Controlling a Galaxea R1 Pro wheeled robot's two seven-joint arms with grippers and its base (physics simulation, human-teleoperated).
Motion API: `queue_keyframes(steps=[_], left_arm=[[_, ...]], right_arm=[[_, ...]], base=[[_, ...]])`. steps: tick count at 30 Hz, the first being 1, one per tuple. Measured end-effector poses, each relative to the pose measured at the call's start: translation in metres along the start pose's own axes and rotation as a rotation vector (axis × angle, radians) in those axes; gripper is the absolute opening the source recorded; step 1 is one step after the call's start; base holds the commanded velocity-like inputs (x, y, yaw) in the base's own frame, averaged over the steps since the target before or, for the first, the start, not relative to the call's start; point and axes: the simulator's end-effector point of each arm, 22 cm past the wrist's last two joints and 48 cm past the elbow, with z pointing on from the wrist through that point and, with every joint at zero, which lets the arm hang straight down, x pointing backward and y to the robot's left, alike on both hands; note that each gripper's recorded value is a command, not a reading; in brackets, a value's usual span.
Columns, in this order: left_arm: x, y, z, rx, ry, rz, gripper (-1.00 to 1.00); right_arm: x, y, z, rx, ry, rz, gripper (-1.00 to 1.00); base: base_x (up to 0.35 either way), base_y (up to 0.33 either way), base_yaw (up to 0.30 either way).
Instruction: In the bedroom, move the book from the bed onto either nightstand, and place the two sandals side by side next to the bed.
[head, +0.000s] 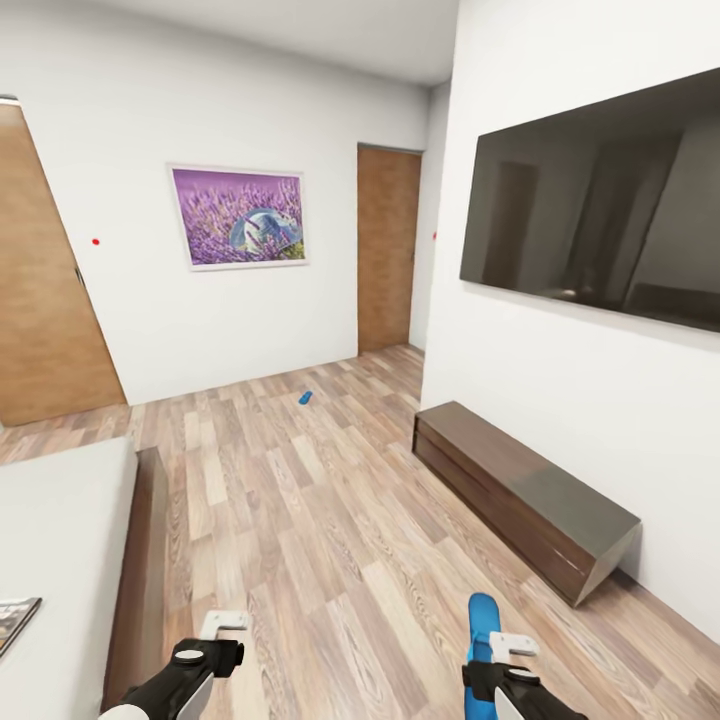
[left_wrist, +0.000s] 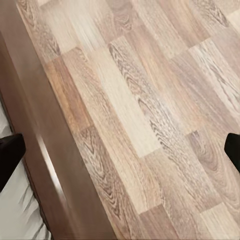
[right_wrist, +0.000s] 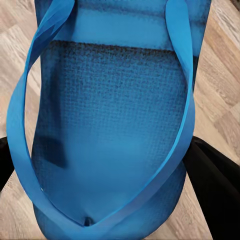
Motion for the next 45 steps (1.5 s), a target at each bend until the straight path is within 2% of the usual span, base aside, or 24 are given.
queue_keyframes(steps=[25,28,33,45], left_arm=[[0.001,-0.001,0.000,0.005,0.004,0.001,1.00],[0.003,-0.004,0.000,0.021,0.009,0.003,1.00],[0.009,-0.026,-0.001,0.128,0.027,0.005,1.00],[0.010,-0.031,-0.002,0.154,0.032,0.006,1.00]], right_arm=[[0.003,0.001,0.000,-0.002,0.001,-0.002,-1.00],[0.002,0.001,0.000,-0.002,0.001,-0.002,-1.00],[0.002,0.001,0.000,-0.002,-0.002,-0.002,-1.00],[0.003,0.001,0.000,-0.002,-0.003,0.000,-1.00]], base=[[0.338,0.000,0.001],[0.337,0.000,0.000],[0.331,0.000,0.000],[0.294,0.000,0.000]])
